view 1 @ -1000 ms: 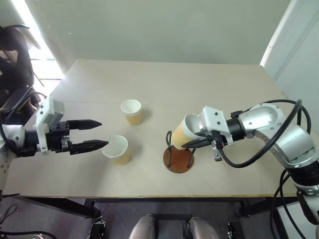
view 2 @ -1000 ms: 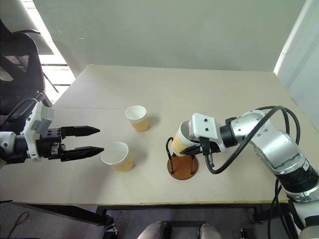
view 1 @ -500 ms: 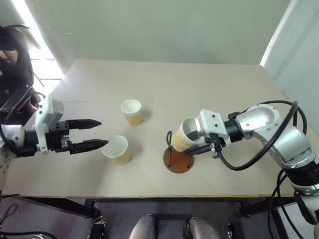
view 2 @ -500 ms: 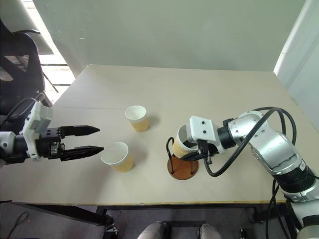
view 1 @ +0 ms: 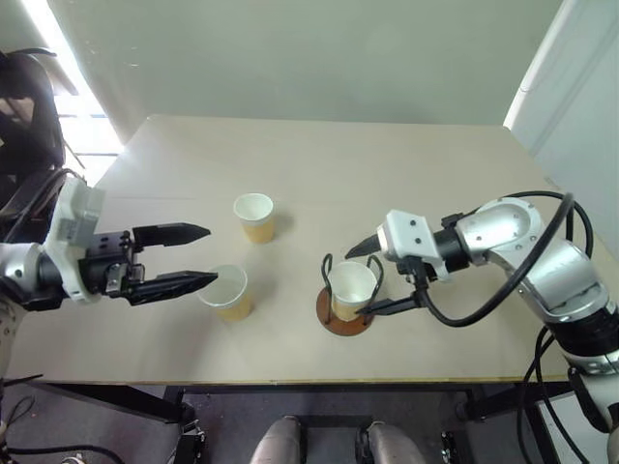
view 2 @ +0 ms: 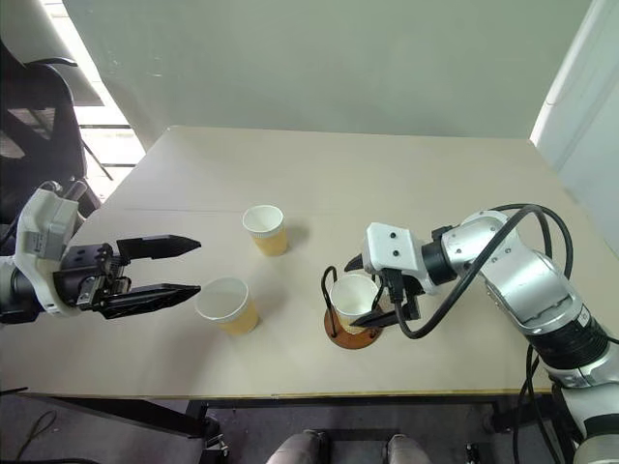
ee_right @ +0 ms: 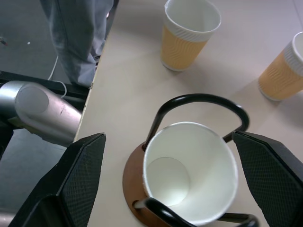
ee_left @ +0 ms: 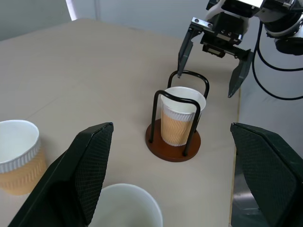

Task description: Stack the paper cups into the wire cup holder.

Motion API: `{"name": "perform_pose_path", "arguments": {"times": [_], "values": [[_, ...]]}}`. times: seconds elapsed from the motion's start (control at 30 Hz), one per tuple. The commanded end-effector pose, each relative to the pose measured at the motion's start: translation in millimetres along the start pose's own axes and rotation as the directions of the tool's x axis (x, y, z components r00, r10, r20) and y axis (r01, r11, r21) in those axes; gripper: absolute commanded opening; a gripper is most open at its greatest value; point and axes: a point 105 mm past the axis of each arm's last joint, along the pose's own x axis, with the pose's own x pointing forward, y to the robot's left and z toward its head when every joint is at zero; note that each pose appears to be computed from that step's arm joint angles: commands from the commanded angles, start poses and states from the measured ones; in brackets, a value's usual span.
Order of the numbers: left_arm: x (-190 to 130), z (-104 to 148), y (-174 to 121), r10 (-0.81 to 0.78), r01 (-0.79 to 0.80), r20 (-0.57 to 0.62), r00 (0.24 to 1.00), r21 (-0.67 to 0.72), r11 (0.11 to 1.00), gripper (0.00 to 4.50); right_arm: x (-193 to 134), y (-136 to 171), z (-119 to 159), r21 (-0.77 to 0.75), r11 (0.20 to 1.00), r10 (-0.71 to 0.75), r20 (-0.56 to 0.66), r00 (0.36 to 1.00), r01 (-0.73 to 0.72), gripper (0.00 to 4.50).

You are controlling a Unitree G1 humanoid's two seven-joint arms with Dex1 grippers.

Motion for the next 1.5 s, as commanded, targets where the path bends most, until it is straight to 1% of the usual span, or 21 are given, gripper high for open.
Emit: {"name": "perform_pose_path", "arguments": {"times": [0.03, 0.17, 0.23, 0.3, 0.37, 0.43, 0.5, 0.6, 0.77, 0.87, 0.93, 0.97, 1.0, 1.1, 1.17, 1.2, 1.23, 1.37, 1.43, 1.47, 1.5], "values": [[-1, 14, -9, -0.042, 0.041, 0.036, 0.998, 0.019, 0.999, 4.28, -25, -11, 17, -0.055, 0.997, -0.047, 0.035, 0.998, 0.049, 4.46], [-5, 13, -10, -0.057, 0.057, 0.012, 0.998, -0.004, 0.998, 4.28, -58, -24, 29, -0.06, 0.99, -0.12, 0.086, 0.989, 0.126, 4.46], [-9, 8, -8, -0.044, 0.043, -0.04, 0.998, -0.009, 0.999, 4.28, -78, -31, 34, -0.039, 0.983, -0.176, 0.118, 0.977, 0.182, 4.46], [-12, 3, -6, -0.033, 0.032, -0.076, 0.997, -0.01, 0.999, 4.28, -90, -31, 34, -0.027, 0.977, -0.208, 0.128, 0.97, 0.213, 4.46], [-15, -7, 0, -0.009, 0.011, -0.156, 0.988, 0.01, 1.0, 4.28, -100, -24, 39, -0.009, 0.977, -0.209, 0.165, 0.964, 0.213, 4.46], [-15, -16, 4, -0.007, 0.014, -0.239, 0.971, 0.028, 0.999, 4.28, -111, -19, 58, 0.011, 0.976, -0.211, 0.276, 0.938, 0.216, 4.46], [-13, -23, 6, -0.033, 0.045, -0.3, 0.953, 0.033, 0.998, 4.28, -121, -15, 69, 0.027, 0.977, -0.209, 0.344, 0.915, 0.213, 4.46], [-10, -35, 8, -0.081, 0.109, -0.396, 0.915, 0.049, 0.993, 4.28, -130, -6, 65, 0.044, 0.977, -0.209, 0.334, 0.919, 0.206, 4.46], [2, -37, 15, -0.129, 0.19, -0.452, 0.883, 0.092, 0.978, 4.28, -142, 6, 66, 0.075, 0.981, -0.195, 0.38, 0.904, 0.18, 4.46], [5, -44, 21, -0.136, 0.218, -0.498, 0.857, 0.111, 0.969, 4.28, -133, 8, 48, 0.129, 0.97, -0.235, 0.302, 0.924, 0.204, 4.46], [5, -49, 24, -0.137, 0.235, -0.527, 0.839, 0.122, 0.964, 4.28, -127, 10, 41, 0.15, 0.966, -0.246, 0.277, 0.929, 0.211, 4.46], [6, -52, 25, -0.141, 0.244, -0.54, 0.83, 0.125, 0.962, 4.28, -128, 9, 38, 0.165, 0.958, -0.275, 0.279, 0.92, 0.236, 4.46], [7, -53, 25, -0.142, 0.252, -0.548, 0.824, 0.13, 0.959, 4.28, -132, 5, 33, 0.196, 0.939, -0.331, 0.282, 0.901, 0.283, 4.46], [8, -52, 27, -0.147, 0.26, -0.546, 0.825, 0.137, 0.956, 4.28, -160, -4, 16, 0.284, 0.852, -0.518, 0.343, 0.783, 0.439, 4.46], [7, -51, 29, -0.142, 0.258, -0.545, 0.826, 0.142, 0.956, 4.28, -176, 0, -1, 0.346, 0.793, -0.604, 0.336, 0.723, 0.502, 4.46], [7, -50, 31, -0.137, 0.256, -0.545, 0.827, 0.147, 0.956, 4.28, -185, 3, -14, 0.412, 0.741, -0.662, 0.318, 0.679, 0.53, 4.46], [7, -49, 32, -0.134, 0.254, -0.544, 0.829, 0.151, 0.955, 4.28, -189, 9, -25, 0.454, 0.71, -0.691, 0.3, 0.658, 0.539, 4.46], [9, -44, 34, -0.131, 0.258, -0.527, 0.839, 0.175, 0.95, 4.28, -186, 25, -37, 0.481, 0.676, -0.721, 0.276, 0.636, 0.558, 4.46], [12, -42, 33, -0.141, 0.268, -0.519, 0.843, 0.179, 0.947, 4.28, -178, 30, -48, 0.515, 0.657, -0.718, 0.207, 0.664, 0.55, 4.46], [14, -40, 33, -0.146, 0.275, -0.518, 0.843, 0.182, 0.944, 4.28, -172, 34, -51, 0.523, 0.663, -0.703, 0.19, 0.686, 0.535, 4.46], [15, -40, 33, -0.147, 0.279, -0.518, 0.843, 0.187, 0.942, 4.28, -174, 33, -54, 0.5, 0.652, -0.719, 0.169, 0.674, 0.57, 4.46]]}}
